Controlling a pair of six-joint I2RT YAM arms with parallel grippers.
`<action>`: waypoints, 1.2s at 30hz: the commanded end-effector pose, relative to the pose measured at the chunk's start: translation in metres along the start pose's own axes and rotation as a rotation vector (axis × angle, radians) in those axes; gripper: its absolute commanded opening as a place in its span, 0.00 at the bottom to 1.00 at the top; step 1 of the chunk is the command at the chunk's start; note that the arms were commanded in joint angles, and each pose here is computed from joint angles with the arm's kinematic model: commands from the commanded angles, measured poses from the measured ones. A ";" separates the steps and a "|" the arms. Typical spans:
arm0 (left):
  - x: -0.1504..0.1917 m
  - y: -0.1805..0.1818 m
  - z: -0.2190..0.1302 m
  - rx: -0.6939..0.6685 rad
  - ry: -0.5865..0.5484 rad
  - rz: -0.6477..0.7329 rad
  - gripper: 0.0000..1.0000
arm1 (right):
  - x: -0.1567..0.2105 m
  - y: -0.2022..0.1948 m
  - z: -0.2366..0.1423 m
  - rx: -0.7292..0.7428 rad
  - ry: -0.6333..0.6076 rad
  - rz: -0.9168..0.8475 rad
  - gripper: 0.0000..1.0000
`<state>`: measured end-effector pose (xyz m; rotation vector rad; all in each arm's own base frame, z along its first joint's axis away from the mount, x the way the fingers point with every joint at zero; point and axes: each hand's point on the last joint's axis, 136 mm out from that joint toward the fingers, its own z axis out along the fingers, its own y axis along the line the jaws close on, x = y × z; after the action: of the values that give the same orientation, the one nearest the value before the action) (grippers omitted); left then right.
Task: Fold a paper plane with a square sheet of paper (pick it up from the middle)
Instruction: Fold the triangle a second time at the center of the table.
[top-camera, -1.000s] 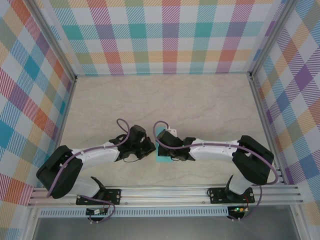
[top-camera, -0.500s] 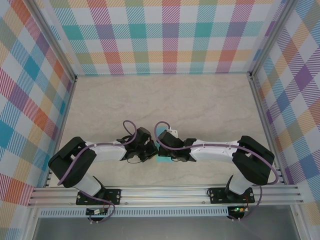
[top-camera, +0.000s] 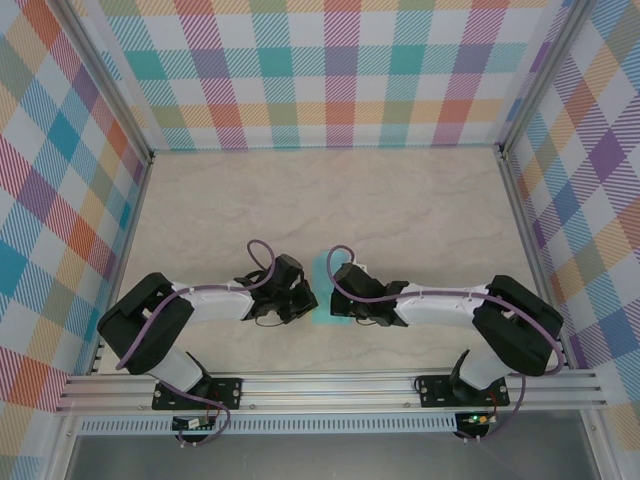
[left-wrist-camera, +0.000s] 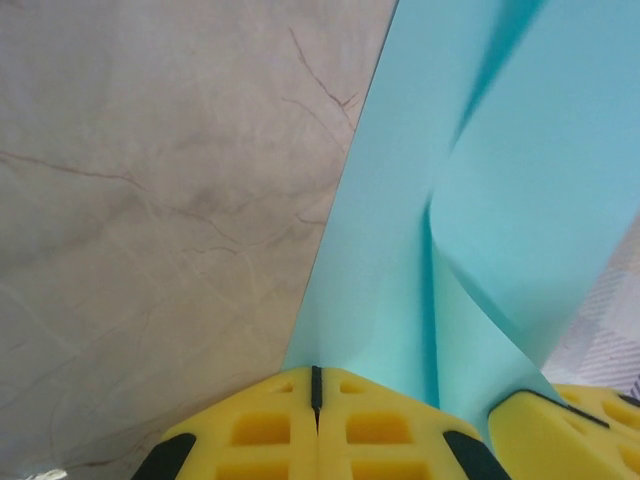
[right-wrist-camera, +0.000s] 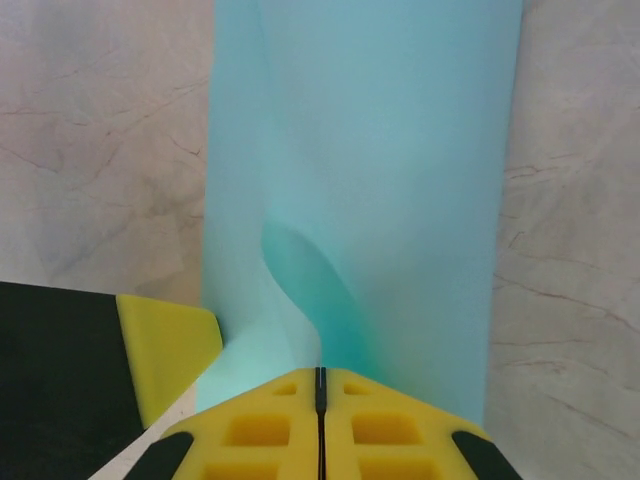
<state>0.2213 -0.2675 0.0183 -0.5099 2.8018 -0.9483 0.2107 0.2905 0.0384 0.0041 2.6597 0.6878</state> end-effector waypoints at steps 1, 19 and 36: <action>0.003 0.023 0.004 -0.108 -0.001 0.017 0.00 | -0.008 0.014 -0.006 -0.126 0.005 -0.024 0.07; 0.000 0.015 -0.001 -0.102 -0.008 0.034 0.00 | -0.006 0.062 -0.032 -0.417 0.131 -0.148 0.08; -0.001 0.013 -0.006 -0.105 -0.014 0.049 0.00 | -0.023 0.022 -0.017 -0.339 0.137 0.004 0.08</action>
<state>0.2228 -0.2631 0.0186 -0.4662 2.8190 -0.8761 0.2230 0.3019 0.0744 -0.1571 2.6133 1.1446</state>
